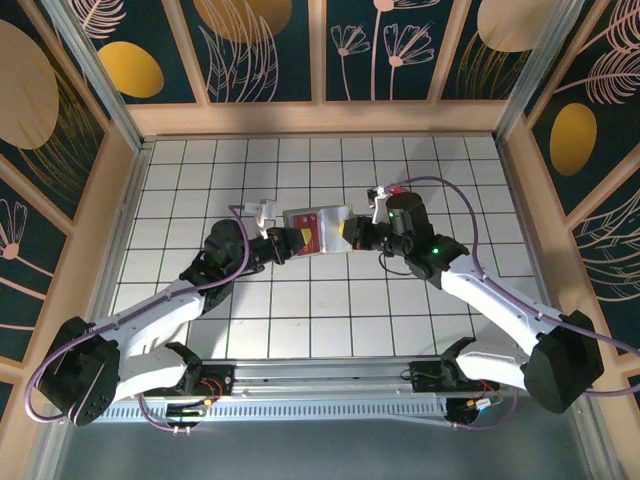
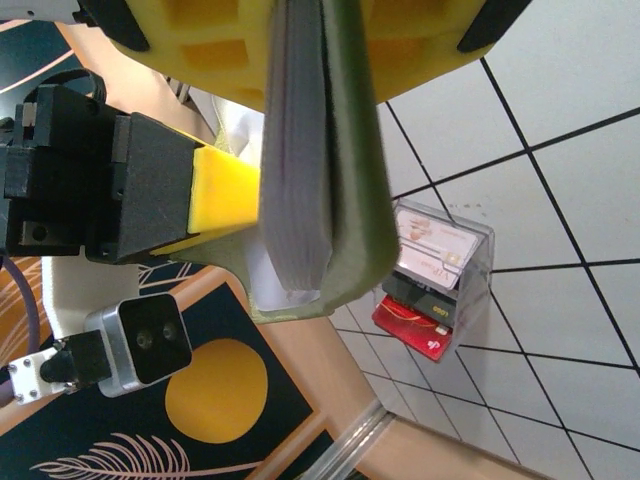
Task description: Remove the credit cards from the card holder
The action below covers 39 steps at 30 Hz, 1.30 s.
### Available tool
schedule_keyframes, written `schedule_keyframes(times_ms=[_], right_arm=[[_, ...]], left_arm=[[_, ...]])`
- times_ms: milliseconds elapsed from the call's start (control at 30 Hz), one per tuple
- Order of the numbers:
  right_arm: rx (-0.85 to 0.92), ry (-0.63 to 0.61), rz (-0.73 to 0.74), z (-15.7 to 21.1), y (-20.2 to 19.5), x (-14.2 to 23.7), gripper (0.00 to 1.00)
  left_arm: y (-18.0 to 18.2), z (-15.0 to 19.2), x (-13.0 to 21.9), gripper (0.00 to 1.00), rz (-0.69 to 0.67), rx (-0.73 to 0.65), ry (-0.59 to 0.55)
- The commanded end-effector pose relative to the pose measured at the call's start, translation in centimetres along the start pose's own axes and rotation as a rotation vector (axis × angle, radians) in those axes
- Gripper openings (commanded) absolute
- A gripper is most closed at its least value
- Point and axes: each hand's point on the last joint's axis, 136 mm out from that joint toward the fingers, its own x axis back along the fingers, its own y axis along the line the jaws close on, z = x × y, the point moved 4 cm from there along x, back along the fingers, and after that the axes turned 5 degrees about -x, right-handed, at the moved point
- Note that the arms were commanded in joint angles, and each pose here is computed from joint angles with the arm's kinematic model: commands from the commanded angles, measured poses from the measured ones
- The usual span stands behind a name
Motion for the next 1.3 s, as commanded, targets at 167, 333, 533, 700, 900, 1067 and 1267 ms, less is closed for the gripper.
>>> schedule_keyframes(times_ms=[167, 333, 533, 700, 900, 1067, 1267], right_arm=[[-0.069, -0.159, 0.207, -2.3, -3.9, 2.4, 0.33], [-0.091, -0.163, 0.343, -1.8, -5.9, 3.2, 0.4], [-0.108, -0.166, 0.394, -1.2, -6.7, 3.9, 0.5], [-0.123, -0.166, 0.407, -1.2, -6.9, 4.0, 0.48], [-0.134, -0.135, 0.39, -0.5, -6.8, 3.3, 0.45], [-0.167, -0.063, 0.351, 0.9, -6.9, 1.5, 0.39], [-0.224, 0.076, 0.258, 3.7, -6.2, -1.9, 0.29]], left_arm=[[0.9, 0.8, 0.4, 0.0, -0.012, -0.008, 0.011], [1.7, 1.6, 0.2, 0.0, -0.024, 0.019, 0.029], [4.0, 3.7, -0.7, 0.0, -0.098, 0.076, 0.103], [5.7, 5.5, -1.8, 0.0, -0.148, 0.133, 0.162], [6.1, 7.5, -3.6, 0.01, -0.129, 0.183, 0.215], [6.9, 8.8, -4.7, 0.02, -0.123, 0.232, 0.243], [8.0, 10.3, -5.3, 0.14, -0.135, 0.284, 0.284]])
